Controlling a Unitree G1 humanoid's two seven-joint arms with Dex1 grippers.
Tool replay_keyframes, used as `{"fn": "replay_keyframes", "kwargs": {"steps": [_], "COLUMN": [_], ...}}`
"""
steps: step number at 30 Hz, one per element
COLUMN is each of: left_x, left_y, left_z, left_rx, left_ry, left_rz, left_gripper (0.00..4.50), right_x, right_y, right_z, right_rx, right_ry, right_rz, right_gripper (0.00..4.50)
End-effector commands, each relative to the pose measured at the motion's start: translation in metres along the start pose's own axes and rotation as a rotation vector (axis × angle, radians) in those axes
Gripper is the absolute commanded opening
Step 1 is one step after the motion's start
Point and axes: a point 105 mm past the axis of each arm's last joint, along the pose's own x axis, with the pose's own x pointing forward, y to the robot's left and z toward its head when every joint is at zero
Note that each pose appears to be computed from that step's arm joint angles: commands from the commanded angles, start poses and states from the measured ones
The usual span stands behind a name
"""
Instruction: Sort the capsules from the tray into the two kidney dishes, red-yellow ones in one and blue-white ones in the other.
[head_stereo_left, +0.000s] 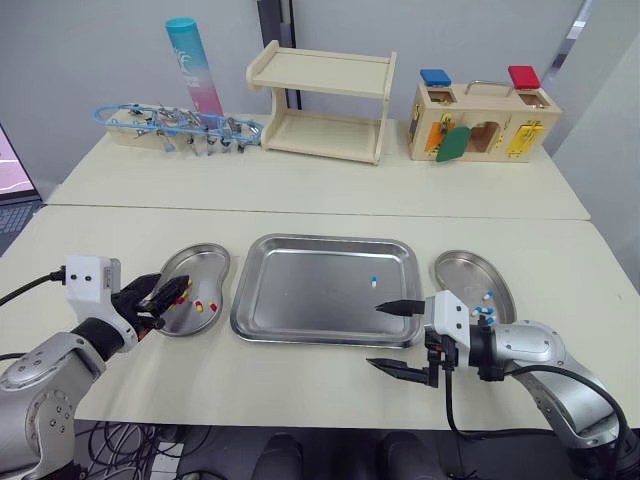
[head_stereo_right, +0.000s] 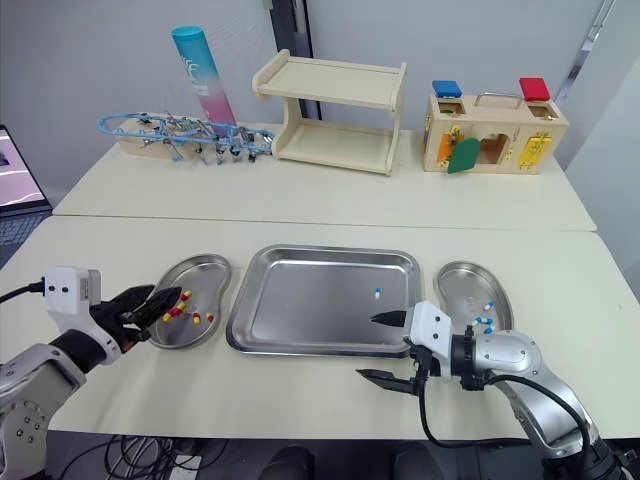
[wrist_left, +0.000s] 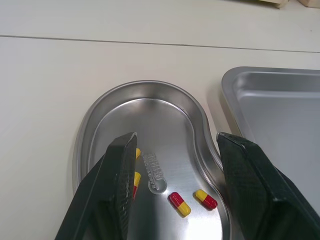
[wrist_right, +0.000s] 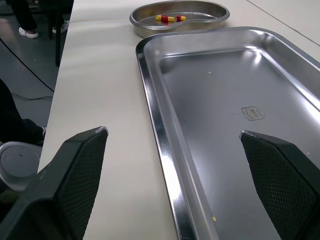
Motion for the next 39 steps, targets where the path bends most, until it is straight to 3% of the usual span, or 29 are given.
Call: {"fn": "replay_keyframes", "kwargs": {"steps": [1, 5, 10, 13, 17, 22, 32, 39], "left_x": [-0.018, -0.039, -0.072, -0.082, -0.093, -0.102, -0.11, -0.091], "left_y": [-0.004, -0.018, 0.028, 0.057, 0.072, 0.085, 0.074, 0.018], "left_z": [0.02, 0.024, -0.009, -0.018, -0.037, -0.046, -0.043, -0.041], "left_rx": [0.058, 0.064, 0.111, 0.098, 0.116, 0.124, 0.154, 0.176], "left_ry": [-0.07, -0.087, 0.063, 0.062, 0.127, 0.148, 0.164, 0.119], "left_rz": [-0.053, -0.188, -0.103, -0.008, 0.016, 0.046, -0.024, -0.27], "left_gripper": [2.62, 2.62, 2.62, 3.21, 4.48, 4.48, 4.48, 4.48], "right_x": [-0.005, -0.016, -0.081, -0.126, -0.182, -0.225, -0.239, -0.237], "right_y": [-0.004, -0.003, -0.017, -0.026, -0.036, -0.044, -0.054, -0.053], "right_z": [0.01, 0.01, -0.001, -0.016, -0.034, -0.052, -0.065, -0.064], "right_rx": [-0.059, -0.063, -0.083, -0.081, -0.074, -0.044, -0.013, -0.011], "right_ry": [-0.024, -0.015, 0.112, 0.23, 0.383, 0.51, 0.57, 0.568], "right_rz": [-0.008, -0.01, -0.17, -0.281, -0.376, -0.405, -0.38, -0.374], "right_gripper": [4.5, 4.5, 4.5, 4.5, 4.5, 4.5, 4.5, 4.5]}}
